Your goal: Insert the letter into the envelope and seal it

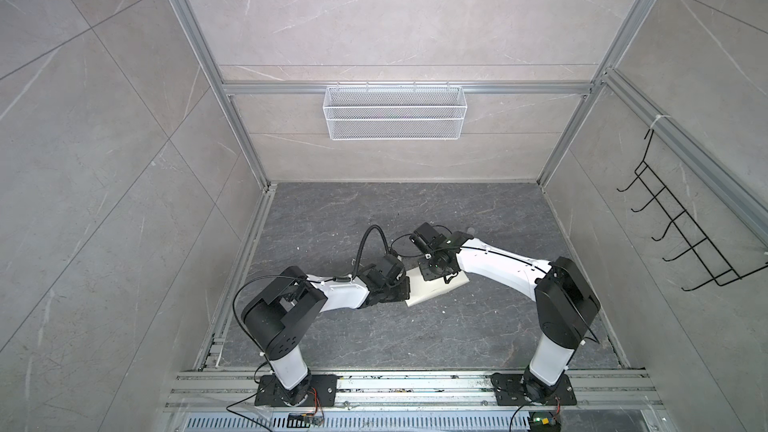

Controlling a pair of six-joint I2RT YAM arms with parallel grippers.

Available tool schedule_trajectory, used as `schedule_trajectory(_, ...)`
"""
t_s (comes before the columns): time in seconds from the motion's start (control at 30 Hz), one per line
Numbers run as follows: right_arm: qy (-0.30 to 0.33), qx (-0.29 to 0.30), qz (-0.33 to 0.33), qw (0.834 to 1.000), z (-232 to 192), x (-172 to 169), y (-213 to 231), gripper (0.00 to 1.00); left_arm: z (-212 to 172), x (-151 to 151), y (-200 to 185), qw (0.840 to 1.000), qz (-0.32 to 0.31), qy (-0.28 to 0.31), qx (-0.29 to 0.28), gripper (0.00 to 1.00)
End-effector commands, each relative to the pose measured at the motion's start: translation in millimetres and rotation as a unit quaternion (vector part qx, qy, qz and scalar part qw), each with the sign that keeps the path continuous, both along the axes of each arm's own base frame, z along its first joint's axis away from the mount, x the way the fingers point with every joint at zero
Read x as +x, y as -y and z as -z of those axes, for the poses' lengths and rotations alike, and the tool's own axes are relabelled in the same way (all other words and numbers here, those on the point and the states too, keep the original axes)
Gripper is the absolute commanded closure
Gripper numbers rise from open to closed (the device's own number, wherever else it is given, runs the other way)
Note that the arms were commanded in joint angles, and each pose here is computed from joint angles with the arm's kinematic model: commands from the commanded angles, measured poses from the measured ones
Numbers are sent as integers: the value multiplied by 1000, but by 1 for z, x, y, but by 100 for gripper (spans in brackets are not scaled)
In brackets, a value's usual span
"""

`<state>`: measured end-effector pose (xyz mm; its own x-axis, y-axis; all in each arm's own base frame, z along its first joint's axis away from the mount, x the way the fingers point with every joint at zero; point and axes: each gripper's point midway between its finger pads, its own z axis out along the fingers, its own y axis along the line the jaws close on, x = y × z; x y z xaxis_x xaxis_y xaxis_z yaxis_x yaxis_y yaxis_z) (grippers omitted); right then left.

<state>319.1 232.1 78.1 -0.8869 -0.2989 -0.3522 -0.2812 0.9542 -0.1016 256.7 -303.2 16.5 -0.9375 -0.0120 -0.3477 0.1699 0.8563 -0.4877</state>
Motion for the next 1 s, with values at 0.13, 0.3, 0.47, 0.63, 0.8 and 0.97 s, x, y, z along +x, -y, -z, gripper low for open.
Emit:
schedule_trajectory(0.13,-9,-61,35,997,17,5,43,100,56,-34,-48,990,0,-73,119,100)
schedule_trajectory(0.3,-13,-79,52,995,20,7,61,100,57,-35,-48,990,-1,-73,120,100)
schedule_trajectory(0.47,-15,-91,68,993,21,10,76,100,57,-35,-48,990,-1,-72,120,100)
schedule_trajectory(0.63,-17,-96,86,992,22,11,87,100,56,-34,-48,990,-1,-73,119,100)
schedule_trajectory(0.8,-25,-72,85,993,23,11,79,100,55,-35,-47,990,0,-72,118,100)
schedule_trajectory(0.97,-6,-9,77,997,-2,15,61,100,55,-35,-47,990,0,-72,118,100)
